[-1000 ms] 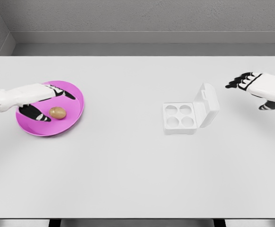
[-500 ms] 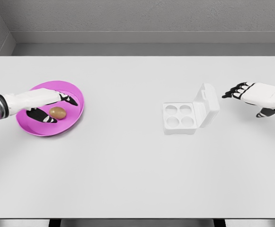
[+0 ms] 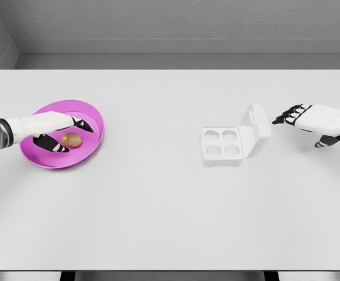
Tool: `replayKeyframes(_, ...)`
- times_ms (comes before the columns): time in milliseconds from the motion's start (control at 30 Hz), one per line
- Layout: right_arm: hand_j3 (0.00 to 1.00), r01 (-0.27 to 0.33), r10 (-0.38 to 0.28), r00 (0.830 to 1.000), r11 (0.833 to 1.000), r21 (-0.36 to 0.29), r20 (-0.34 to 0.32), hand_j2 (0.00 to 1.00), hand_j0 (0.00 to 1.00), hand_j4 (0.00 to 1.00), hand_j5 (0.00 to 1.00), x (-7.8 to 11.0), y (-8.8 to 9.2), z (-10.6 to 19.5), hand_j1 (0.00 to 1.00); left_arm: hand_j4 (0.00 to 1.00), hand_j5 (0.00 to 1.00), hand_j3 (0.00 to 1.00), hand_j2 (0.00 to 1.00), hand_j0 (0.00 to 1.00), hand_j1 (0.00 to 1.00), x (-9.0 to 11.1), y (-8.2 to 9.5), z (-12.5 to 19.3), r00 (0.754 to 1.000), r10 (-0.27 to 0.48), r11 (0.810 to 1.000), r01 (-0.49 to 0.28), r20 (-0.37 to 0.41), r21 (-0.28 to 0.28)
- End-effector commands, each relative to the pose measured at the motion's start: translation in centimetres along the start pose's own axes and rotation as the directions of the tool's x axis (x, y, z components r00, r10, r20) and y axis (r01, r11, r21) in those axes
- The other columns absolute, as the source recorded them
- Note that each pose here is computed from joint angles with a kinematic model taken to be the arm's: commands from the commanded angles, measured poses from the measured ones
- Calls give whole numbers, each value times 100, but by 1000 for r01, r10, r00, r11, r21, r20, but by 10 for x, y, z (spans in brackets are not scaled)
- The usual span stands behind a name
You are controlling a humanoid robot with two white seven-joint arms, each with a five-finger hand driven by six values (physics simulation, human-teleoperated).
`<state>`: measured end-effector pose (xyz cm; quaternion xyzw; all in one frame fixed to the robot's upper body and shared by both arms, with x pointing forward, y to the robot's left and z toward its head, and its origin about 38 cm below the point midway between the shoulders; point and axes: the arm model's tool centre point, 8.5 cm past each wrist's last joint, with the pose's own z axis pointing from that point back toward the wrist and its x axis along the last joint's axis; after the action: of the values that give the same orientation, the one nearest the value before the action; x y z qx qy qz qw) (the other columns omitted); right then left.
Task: Pack egg into the box and close the box lid
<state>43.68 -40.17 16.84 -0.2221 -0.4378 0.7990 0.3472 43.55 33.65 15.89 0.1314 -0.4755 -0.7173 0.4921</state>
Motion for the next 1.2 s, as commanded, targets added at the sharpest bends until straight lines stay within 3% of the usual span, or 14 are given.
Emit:
replayKeyframes(0,100,2,-2,1000,1000,-3,-2,100,100,100,100,-1,-1,1,100,78,78,78,78,78,78,-1,-2,-4,1000,-1,1000,0,-18,-4)
replayKeyframes(567,100,-2,3,1000,1000,-24,30,100,100,100,100,10,-6,-9,100,73,73,73,73,73,73,3,-4,-8,1000,3,1000,-3,-7,-5)
replayKeyframes(767,100,-2,2,1000,1000,-24,29,100,100,100,100,9,-6,-9,100,51,51,51,51,51,51,3,-5,-7,1000,1,1000,-2,-5,-4)
replayKeyframes(1000,100,-3,3,1000,1000,-24,22,100,100,100,100,7,-7,-6,100,37,37,37,37,37,37,4,-3,-6,1000,-1,1000,1,-4,1)
replayKeyframes(1167,100,-5,5,1000,1000,-23,17,100,100,100,100,6,-7,-4,100,36,36,36,36,36,36,11,7,-5,1000,-20,1000,19,13,23)
